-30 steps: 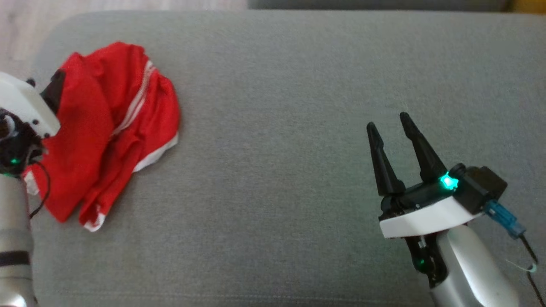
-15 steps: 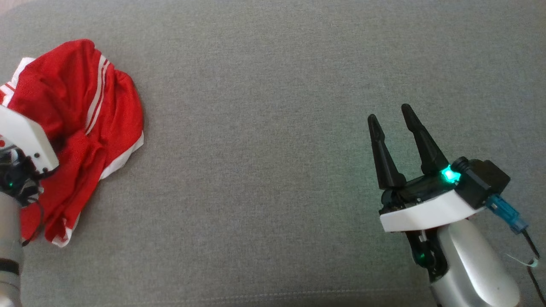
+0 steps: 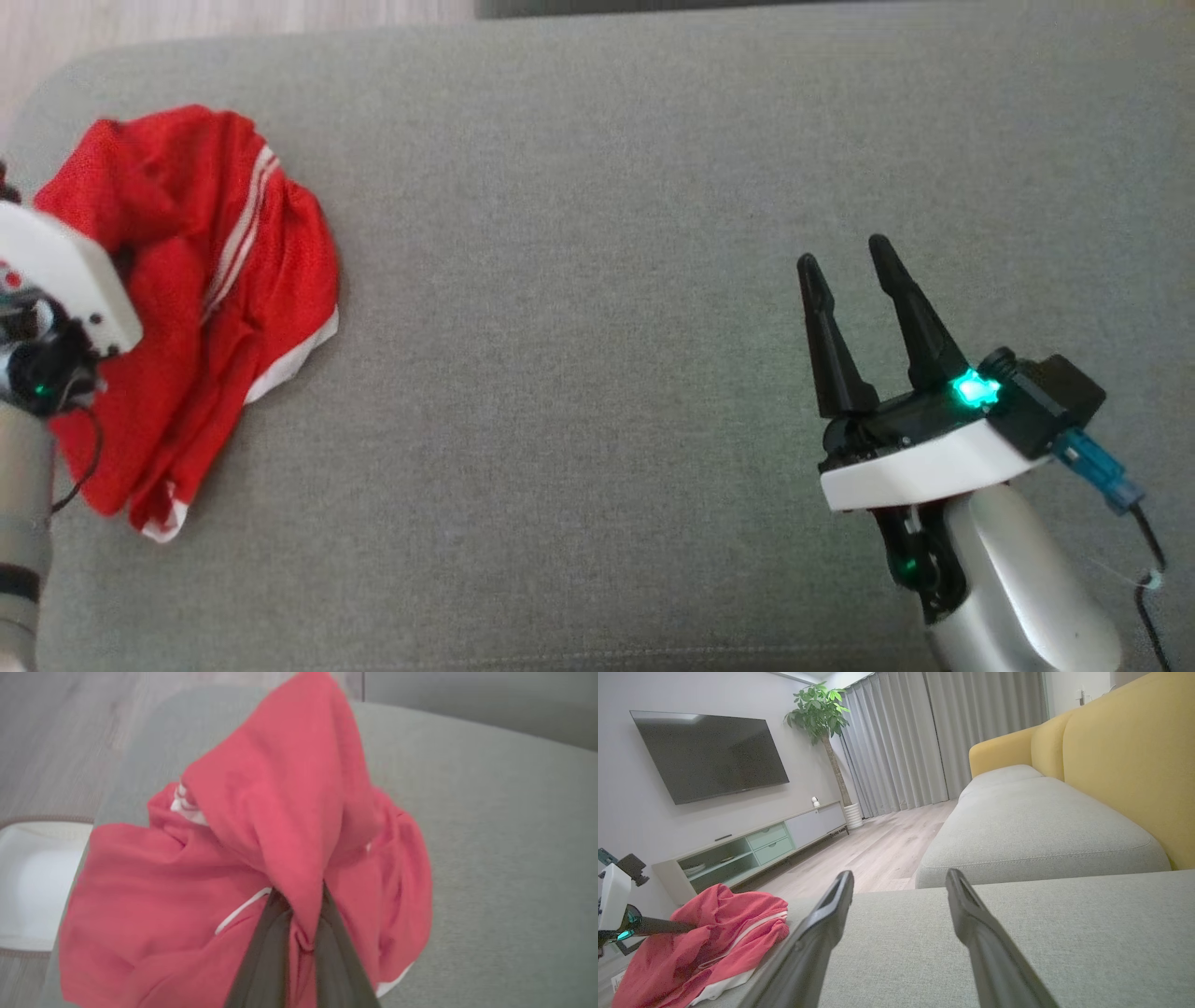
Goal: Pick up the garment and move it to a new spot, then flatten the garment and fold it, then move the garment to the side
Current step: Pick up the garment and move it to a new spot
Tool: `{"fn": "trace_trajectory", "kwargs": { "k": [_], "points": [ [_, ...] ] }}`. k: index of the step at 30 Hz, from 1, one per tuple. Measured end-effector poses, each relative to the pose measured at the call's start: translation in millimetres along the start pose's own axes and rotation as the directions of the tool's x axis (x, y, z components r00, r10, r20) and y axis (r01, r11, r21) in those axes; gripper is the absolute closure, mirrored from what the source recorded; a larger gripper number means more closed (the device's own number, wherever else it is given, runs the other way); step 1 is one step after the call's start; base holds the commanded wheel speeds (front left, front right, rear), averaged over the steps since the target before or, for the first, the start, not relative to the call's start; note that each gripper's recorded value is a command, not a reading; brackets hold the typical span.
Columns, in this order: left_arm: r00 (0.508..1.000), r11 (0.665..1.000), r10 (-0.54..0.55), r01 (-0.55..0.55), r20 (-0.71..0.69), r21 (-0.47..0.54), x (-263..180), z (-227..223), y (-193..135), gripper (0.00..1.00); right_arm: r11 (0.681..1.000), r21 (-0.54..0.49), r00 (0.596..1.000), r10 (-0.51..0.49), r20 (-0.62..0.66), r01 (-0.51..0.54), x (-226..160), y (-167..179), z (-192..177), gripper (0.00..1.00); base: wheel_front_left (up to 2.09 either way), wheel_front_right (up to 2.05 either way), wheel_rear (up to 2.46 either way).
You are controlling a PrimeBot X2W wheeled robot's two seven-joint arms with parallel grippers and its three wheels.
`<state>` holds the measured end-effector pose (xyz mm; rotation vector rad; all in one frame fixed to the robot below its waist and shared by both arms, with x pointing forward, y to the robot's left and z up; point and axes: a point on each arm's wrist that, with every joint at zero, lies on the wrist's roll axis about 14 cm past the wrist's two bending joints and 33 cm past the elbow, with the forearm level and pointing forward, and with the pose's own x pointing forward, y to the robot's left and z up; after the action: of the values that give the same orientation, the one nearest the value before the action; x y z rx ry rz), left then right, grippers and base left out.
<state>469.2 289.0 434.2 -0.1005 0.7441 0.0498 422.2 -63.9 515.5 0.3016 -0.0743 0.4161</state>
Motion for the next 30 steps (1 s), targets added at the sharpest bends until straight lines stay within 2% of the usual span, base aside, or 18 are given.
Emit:
{"fn": "trace_trajectory", "kwargs": {
  "k": [3,7,8,12,16,21,25,26,28,29,30],
  "points": [
    [0.993,0.998,-0.044,0.040,0.111,0.040,-13,28,-15,1.00,1.000,-0.006,1.000,0.005,0.016,-0.005,-4,4,8,0.00,0.00,0.00,0.00],
    [0.960,0.992,-0.094,0.069,0.264,0.105,-38,66,-32,1.00,1.000,-0.013,0.998,0.006,0.055,-0.005,-11,10,24,0.00,0.00,0.00,0.00],
    [0.960,0.992,-0.094,0.069,0.264,0.105,-38,66,-32,1.00,1.000,-0.013,0.998,0.006,0.055,-0.005,-11,10,24,0.00,0.00,0.00,0.00],
    [0.901,0.973,-0.191,0.121,0.390,0.198,-67,102,-68,1.00,1.000,0.006,0.998,-0.016,0.060,0.016,-27,13,26,0.00,0.00,0.00,0.00],
    [0.793,0.938,-0.324,0.198,0.515,0.286,-104,143,-119,1.00,0.999,0.003,0.996,-0.039,0.083,0.039,-40,12,34,0.00,0.00,0.00,0.00],
    [0.603,0.858,-0.512,0.331,0.612,0.392,-152,175,-198,1.00,0.995,0.000,0.988,-0.095,0.125,0.096,-55,-3,49,0.00,0.00,0.00,0.00],
    [0.488,0.759,-0.651,0.434,0.582,0.485,-174,161,-262,1.00,0.989,-0.001,0.979,-0.143,0.145,0.145,-65,-16,56,0.00,0.00,0.00,0.00],
    [0.483,0.736,-0.677,0.454,0.555,0.502,-171,148,-274,1.00,0.988,0.003,0.977,-0.155,0.146,0.156,-67,-19,56,0.00,0.00,0.00,0.00],
    [0.493,0.711,-0.704,0.491,0.511,0.504,-153,118,-290,1.00,0.984,0.012,0.973,-0.178,0.144,0.179,-69,-26,55,0.00,0.00,0.00,0.00],
    [0.534,0.695,-0.718,0.536,0.446,0.478,-127,76,-301,1.00,0.980,0.022,0.970,-0.197,0.139,0.196,-70,-32,53,0.00,0.00,0.00,0.00],
    [0.561,0.694,-0.720,0.551,0.410,0.465,-113,54,-303,1.00,0.979,0.024,0.970,-0.204,0.135,0.202,-70,-34,52,0.00,0.00,0.00,0.00]
  ]
}}
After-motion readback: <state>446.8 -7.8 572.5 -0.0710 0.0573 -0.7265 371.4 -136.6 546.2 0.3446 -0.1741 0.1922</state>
